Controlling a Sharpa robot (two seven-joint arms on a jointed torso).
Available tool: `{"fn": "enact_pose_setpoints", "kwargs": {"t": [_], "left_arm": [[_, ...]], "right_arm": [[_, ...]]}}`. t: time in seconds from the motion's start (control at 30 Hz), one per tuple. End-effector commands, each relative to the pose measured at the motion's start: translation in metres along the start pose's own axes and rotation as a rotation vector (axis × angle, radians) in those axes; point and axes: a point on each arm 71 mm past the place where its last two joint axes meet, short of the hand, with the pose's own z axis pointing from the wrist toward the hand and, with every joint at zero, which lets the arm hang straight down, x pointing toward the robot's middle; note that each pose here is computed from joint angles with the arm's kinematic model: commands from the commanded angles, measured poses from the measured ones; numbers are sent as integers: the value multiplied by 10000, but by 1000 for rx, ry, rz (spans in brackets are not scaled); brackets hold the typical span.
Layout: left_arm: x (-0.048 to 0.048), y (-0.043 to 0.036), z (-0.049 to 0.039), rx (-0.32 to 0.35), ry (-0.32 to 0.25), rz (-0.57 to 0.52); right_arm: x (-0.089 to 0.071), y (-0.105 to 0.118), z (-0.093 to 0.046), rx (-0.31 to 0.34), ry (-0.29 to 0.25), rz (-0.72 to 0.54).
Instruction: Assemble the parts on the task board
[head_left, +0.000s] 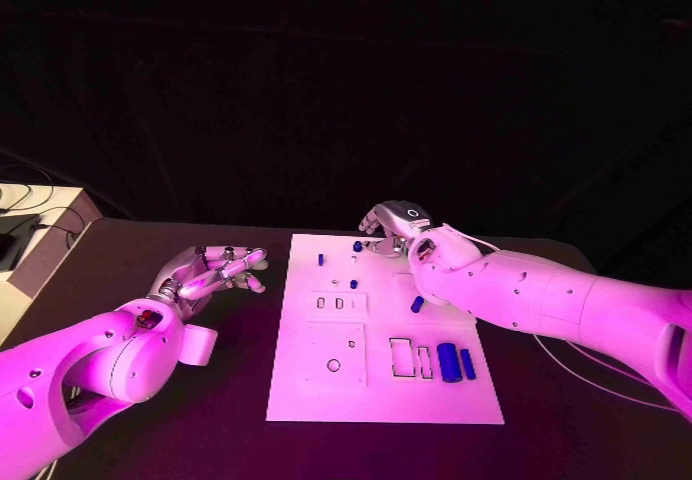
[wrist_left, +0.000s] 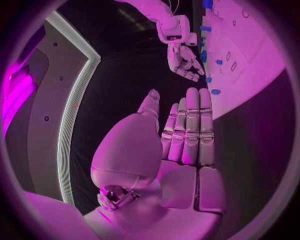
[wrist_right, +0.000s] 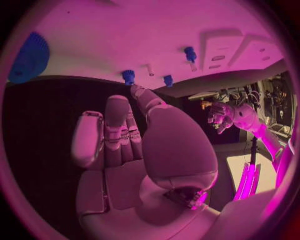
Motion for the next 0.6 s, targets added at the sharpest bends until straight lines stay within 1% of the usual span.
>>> {"fn": "enact_pose_setpoints", "kwargs": {"t": [0.03, 0.13, 0.23, 0.33, 0.43, 0.6], "left_arm": [[-1, -5, 0, 10, 17, -1], [-39, 0, -1, 11, 10, 2], [-83, 7, -3, 12, 0, 7], [-123, 13, -5, 14, -8, 10], [-142, 16, -6, 14, -11, 12], [-137, 20, -3, 16, -5, 12]], "right_arm": [[-124, -82, -70, 23, -41, 151], [-252, -203, -146, 49, -37, 209], [-367, -337, -203, 71, -23, 222], [-450, -484, -248, 94, 14, 210], [-484, -604, -275, 110, 53, 177], [-487, -770, -310, 147, 128, 119]]}}
